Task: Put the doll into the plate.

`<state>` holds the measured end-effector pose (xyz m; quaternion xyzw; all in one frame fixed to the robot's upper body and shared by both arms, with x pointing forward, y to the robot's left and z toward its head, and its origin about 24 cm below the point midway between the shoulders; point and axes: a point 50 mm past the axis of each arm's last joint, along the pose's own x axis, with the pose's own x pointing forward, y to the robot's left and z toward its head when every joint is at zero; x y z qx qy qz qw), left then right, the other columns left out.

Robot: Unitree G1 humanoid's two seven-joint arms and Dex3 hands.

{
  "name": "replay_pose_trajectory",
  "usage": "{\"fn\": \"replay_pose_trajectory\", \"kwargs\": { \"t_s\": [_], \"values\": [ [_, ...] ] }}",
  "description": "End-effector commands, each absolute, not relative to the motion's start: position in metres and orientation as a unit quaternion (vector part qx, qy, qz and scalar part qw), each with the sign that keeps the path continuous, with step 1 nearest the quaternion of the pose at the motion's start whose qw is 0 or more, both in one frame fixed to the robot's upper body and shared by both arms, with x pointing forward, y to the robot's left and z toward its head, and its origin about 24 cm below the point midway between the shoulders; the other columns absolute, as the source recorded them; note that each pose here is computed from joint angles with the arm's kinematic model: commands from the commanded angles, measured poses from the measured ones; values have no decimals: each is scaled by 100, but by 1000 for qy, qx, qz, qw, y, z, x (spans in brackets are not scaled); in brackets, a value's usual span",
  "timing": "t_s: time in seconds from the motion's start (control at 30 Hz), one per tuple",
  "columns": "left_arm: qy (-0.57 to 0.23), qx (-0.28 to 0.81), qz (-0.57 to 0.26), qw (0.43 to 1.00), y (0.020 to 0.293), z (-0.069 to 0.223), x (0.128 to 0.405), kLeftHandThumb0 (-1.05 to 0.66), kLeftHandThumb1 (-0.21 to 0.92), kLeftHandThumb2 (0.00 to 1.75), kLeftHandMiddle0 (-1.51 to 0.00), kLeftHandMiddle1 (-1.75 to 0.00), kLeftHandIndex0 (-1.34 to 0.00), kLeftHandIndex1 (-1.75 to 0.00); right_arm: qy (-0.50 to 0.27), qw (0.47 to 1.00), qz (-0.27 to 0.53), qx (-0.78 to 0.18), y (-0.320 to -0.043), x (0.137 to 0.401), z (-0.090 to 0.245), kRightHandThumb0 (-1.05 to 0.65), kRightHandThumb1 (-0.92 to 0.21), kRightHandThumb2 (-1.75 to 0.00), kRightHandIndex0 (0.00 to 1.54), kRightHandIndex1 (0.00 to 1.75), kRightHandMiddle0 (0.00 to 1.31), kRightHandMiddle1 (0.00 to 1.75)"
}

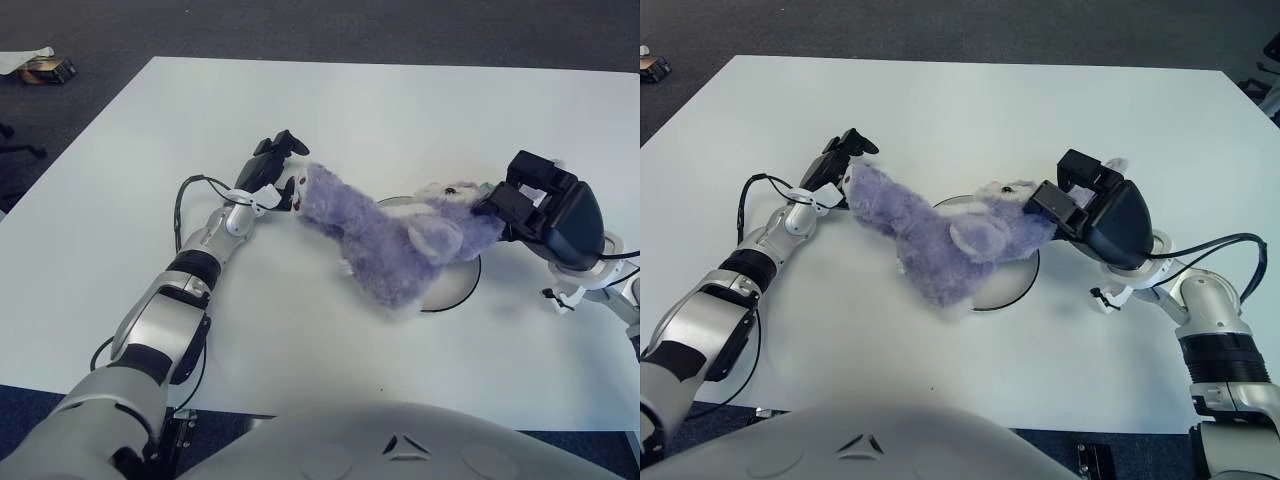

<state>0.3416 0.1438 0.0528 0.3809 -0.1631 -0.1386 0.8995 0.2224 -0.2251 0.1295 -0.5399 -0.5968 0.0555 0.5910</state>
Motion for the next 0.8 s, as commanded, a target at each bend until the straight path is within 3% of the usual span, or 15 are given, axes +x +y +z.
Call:
{"fn": "replay_pose_trajectory", "kwargs": {
  "t_s": [0.0,0.1,0.23,0.33,0.6,0.7,0.77],
  "values": [
    [-103,408,-168,892,147,24,329,24,31,162,-4,-131,0,-160,-625,556,52,-546,-224,225,140,0,-27,-134,66,163,47,175],
    [-104,409,-168,891,147,24,329,24,32,162,-5,-131,0,-161,-629,537,55,-560,-226,226,140,0,-39,-115,57,148,50,175],
    [-105,409,-168,891,146,24,329,25,33,162,-5,-131,0,-163,-627,494,71,-598,-232,227,140,0,-68,-84,26,162,33,174],
    [-105,407,-167,892,146,24,329,25,33,162,-5,-131,0,-164,-624,480,79,-612,-233,227,140,-1,-77,-75,20,170,23,174],
    [-102,406,-167,893,146,24,329,24,32,160,-6,-133,0,-164,-606,468,88,-637,-234,223,145,-1,-90,-55,15,170,17,170],
    [-101,406,-168,893,146,24,330,24,32,160,-6,-133,0,-164,-601,465,91,-644,-234,223,146,-24,-90,-54,6,135,21,172],
    [-100,406,-169,892,146,24,330,24,33,160,-6,-133,0,-163,-597,462,94,-649,-235,222,146,-29,-91,-52,4,125,21,172]
  ]
}}
